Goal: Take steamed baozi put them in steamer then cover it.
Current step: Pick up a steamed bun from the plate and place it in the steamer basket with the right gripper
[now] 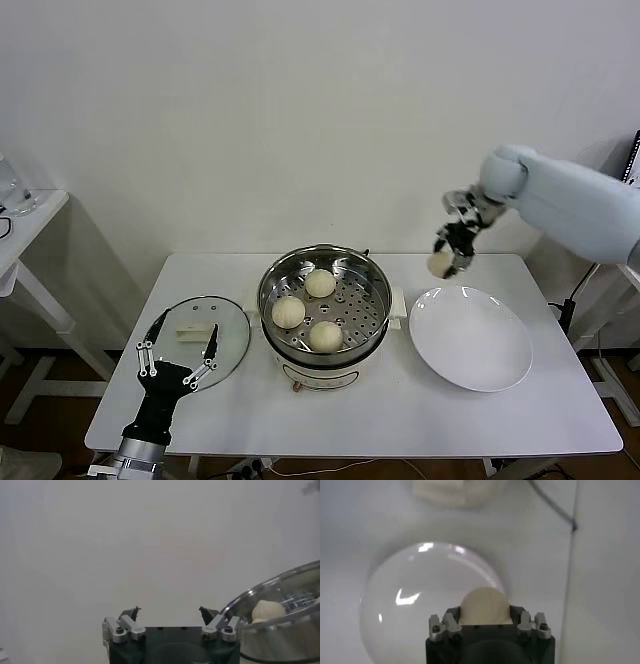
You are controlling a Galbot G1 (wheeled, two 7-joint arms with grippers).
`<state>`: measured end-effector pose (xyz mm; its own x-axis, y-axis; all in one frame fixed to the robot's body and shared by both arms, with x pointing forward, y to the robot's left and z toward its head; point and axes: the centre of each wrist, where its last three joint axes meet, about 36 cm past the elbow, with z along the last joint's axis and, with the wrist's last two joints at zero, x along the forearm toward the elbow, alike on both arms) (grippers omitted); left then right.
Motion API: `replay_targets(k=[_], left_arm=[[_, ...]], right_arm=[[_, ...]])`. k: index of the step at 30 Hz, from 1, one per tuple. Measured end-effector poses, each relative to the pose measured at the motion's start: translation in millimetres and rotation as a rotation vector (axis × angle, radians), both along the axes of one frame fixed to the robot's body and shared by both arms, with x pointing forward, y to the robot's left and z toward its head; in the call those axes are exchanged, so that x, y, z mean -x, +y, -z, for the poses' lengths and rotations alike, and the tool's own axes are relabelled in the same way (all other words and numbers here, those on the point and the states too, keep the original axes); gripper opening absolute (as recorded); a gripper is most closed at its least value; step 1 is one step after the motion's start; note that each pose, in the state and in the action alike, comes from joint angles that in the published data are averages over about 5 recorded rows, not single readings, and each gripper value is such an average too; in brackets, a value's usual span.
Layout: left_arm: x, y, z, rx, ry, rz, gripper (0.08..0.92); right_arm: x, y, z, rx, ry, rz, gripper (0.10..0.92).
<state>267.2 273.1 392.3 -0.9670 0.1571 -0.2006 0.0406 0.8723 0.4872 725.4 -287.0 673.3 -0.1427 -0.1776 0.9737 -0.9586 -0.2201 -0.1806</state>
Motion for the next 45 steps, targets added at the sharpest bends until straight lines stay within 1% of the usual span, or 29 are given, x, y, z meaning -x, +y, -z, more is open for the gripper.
replay_targets(k=[3, 6, 10, 14, 25, 36, 39, 43, 45], left_arm=[[-1, -1, -1, 0.002, -0.004, 0.002, 0.823], [-3, -1, -3, 0.001, -0.009, 0.004, 0.823], [-5, 0, -3, -0.004, -0.015, 0.007, 0.823], [-5, 1, -3, -0.008, -0.018, 0.010, 0.823], [-5, 0, -5, -0.006, -0.023, 0.011, 0.823], [-4, 1, -5, -0.004, -0.025, 0.005, 0.823], [-4, 1, -5, -0.004, -0.027, 0.003, 0.823], [-4, 2, -5, -0.005, -0.027, 0.000, 0.823], [-5, 3, -5, -0.008, -0.026, -0.003, 0.823]], right_arm=[[5, 39, -19, -0.012, 0.003, -0.054, 0.678], [12, 75, -26, -0.013, 0.018, -0.103, 0.673], [21, 115, -26, 0.005, 0.041, -0.157, 0.670], [29, 142, -18, 0.030, 0.062, -0.191, 0.664], [37, 176, 17, 0.083, 0.102, -0.227, 0.653], [36, 185, 54, 0.115, 0.125, -0.231, 0.654], [37, 188, 61, 0.115, 0.128, -0.232, 0.684], [37, 190, 66, 0.109, 0.122, -0.233, 0.780], [37, 189, 66, 0.104, 0.118, -0.233, 0.806]])
